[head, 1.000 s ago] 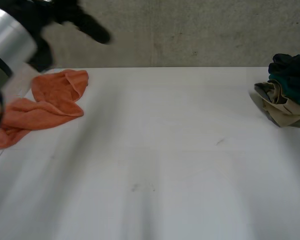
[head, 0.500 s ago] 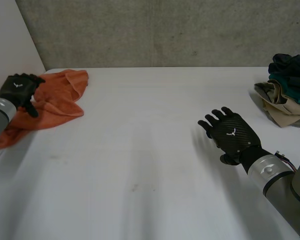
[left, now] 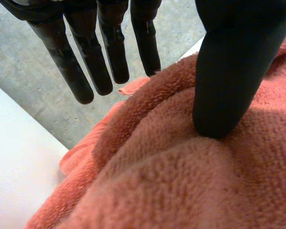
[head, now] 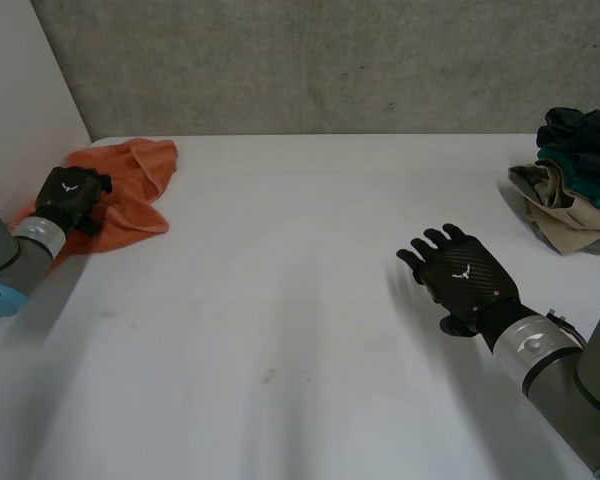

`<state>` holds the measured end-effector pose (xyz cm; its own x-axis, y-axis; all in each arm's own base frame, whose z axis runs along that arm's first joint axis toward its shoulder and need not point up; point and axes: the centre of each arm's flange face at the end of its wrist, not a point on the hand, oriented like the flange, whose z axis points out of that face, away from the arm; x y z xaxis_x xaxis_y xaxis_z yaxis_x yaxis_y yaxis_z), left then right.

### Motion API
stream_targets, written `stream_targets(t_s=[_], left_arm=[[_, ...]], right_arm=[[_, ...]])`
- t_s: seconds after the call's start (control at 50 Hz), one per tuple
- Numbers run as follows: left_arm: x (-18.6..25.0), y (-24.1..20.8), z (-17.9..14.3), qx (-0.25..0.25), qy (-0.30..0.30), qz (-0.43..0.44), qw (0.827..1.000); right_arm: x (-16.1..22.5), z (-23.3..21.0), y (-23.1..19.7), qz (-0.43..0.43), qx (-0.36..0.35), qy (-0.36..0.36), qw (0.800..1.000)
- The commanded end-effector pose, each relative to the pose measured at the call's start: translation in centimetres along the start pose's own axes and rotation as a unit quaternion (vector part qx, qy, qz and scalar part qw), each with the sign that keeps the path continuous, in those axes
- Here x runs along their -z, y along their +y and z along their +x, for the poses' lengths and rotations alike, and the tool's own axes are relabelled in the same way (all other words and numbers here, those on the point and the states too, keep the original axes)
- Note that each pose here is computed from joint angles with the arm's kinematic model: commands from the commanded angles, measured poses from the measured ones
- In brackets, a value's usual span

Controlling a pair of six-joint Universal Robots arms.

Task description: Fold the laundry.

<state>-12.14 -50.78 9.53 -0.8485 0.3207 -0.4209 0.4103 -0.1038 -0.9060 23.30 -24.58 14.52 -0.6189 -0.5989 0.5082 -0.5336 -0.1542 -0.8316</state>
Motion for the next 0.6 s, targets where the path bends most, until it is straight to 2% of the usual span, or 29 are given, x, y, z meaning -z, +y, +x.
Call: stream_targets(t_s=[0.02,0.24,0.34,0.44,0.46,0.52,0.54,0.6], left_arm=[[0.0,-0.3,0.5,-0.002,0.005,0.000,1.000],[0.0,-0.2,1.1,-0.002,0.009,0.000,1.000],[-0.1,-2.4,2.4,-0.008,0.015,0.018,1.000],[1.7,-9.7,1.9,-0.013,0.002,0.061,0.998],[2.8,-12.5,2.6,-0.010,0.009,0.081,0.997],[4.6,-16.4,4.5,-0.001,0.029,0.114,0.993],[6.1,-19.0,6.4,0.012,0.051,0.135,0.990],[8.6,-22.4,8.4,0.029,0.077,0.163,0.983]], right_arm=[[0.1,-0.1,0.0,-0.001,-0.001,-0.001,1.000],[0.1,-0.1,0.0,0.000,-0.001,-0.002,1.000],[0.1,-0.1,0.0,0.000,-0.001,-0.002,1.000],[0.0,0.1,0.0,0.002,-0.003,0.004,1.000],[0.0,0.2,-0.1,0.003,-0.005,0.006,1.000],[-0.1,0.9,-0.2,0.006,-0.019,0.022,1.000],[-0.2,1.2,-0.2,0.004,-0.025,0.028,0.999],[-0.3,2.6,0.1,-0.003,-0.057,0.058,0.997]])
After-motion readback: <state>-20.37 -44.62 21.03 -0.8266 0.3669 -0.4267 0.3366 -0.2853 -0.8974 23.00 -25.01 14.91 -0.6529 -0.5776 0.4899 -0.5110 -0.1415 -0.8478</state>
